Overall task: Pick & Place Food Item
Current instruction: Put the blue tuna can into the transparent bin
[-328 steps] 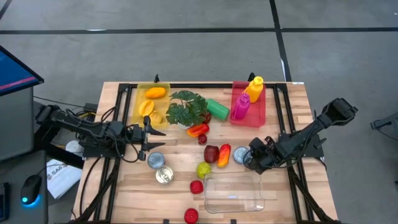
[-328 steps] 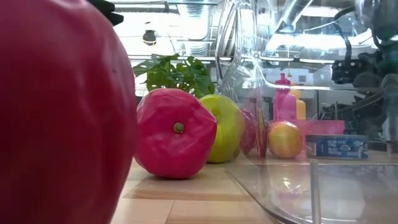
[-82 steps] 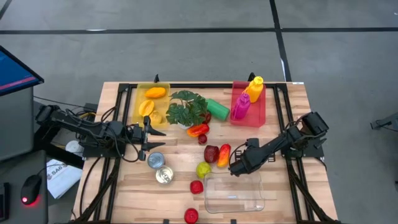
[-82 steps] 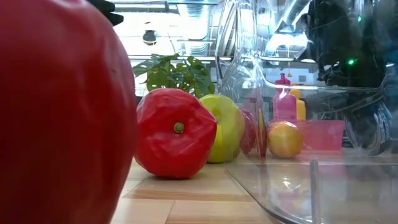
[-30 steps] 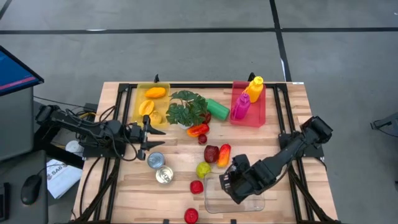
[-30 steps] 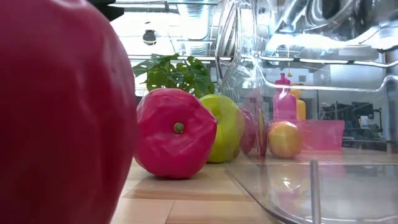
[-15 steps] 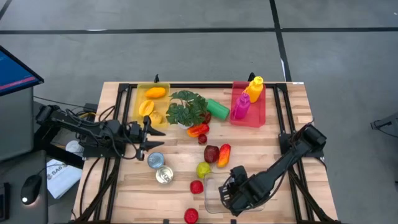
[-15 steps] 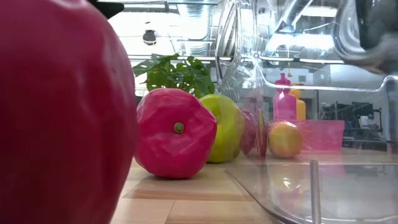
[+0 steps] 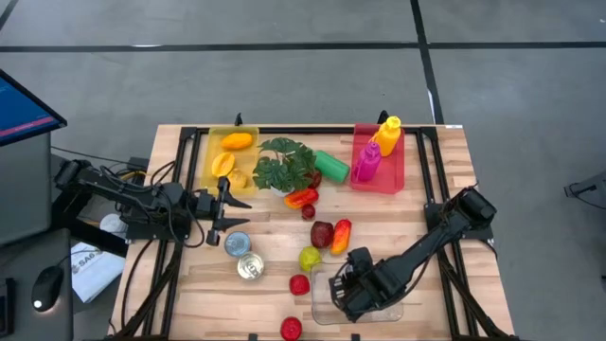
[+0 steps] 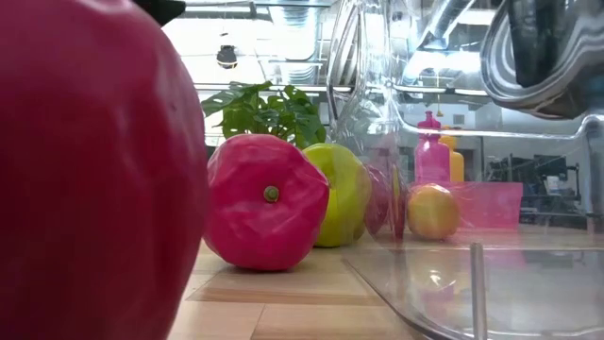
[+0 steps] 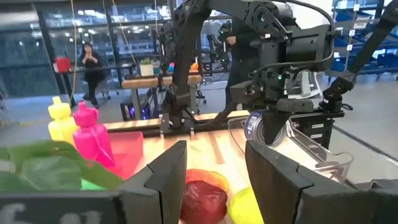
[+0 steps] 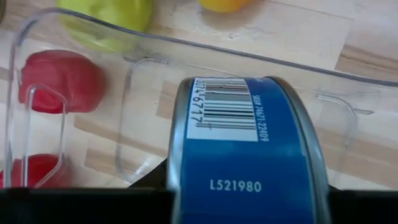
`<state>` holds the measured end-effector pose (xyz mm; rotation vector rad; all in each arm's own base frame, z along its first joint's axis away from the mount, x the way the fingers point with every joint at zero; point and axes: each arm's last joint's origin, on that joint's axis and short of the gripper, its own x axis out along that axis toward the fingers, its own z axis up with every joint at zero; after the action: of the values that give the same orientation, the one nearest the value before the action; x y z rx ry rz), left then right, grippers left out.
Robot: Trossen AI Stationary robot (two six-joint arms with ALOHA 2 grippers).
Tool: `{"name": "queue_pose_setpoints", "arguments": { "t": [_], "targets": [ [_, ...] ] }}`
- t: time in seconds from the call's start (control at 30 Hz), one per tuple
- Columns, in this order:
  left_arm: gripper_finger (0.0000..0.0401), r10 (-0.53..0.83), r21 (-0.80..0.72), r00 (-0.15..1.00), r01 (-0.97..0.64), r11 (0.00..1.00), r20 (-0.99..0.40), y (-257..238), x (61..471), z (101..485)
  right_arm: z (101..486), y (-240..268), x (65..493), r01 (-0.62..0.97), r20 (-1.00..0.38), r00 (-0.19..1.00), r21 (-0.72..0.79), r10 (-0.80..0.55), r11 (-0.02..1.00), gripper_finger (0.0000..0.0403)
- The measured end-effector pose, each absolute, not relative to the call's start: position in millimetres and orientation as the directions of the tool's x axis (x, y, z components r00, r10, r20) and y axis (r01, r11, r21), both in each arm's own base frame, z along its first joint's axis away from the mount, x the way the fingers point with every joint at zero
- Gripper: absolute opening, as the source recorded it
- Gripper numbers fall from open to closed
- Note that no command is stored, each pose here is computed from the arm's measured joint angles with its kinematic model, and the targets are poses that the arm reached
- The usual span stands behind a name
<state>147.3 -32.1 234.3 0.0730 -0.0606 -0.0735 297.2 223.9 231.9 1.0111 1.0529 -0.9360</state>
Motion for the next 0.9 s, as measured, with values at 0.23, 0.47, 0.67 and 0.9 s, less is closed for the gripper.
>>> {"name": "queue_pose_setpoints", "arguments": {
  "t": [0.23,0.47,0.67,0.9],
  "targets": [
    [0.0153,-0.076,0.142,0.995,0.067,0.988,0.060,-32,147,234,213,230,301,0.958,-0.971,0.191,0.152,-0.145,0.242,0.0109],
    [0.0153,-0.076,0.148,0.995,0.066,0.987,0.067,-32,147,235,197,233,301,0.969,-0.980,0.119,0.079,-0.162,0.233,0.0109],
    [0.0153,-0.076,0.148,0.995,0.066,0.987,0.068,-32,147,235,197,222,298,0.977,-0.981,0.020,-0.021,-0.191,0.211,0.0109],
    [0.0153,-0.076,0.148,0.995,0.065,0.987,0.068,-32,147,235,197,219,298,0.978,-0.985,-0.023,-0.057,-0.168,0.198,0.0109]
  ]
}}
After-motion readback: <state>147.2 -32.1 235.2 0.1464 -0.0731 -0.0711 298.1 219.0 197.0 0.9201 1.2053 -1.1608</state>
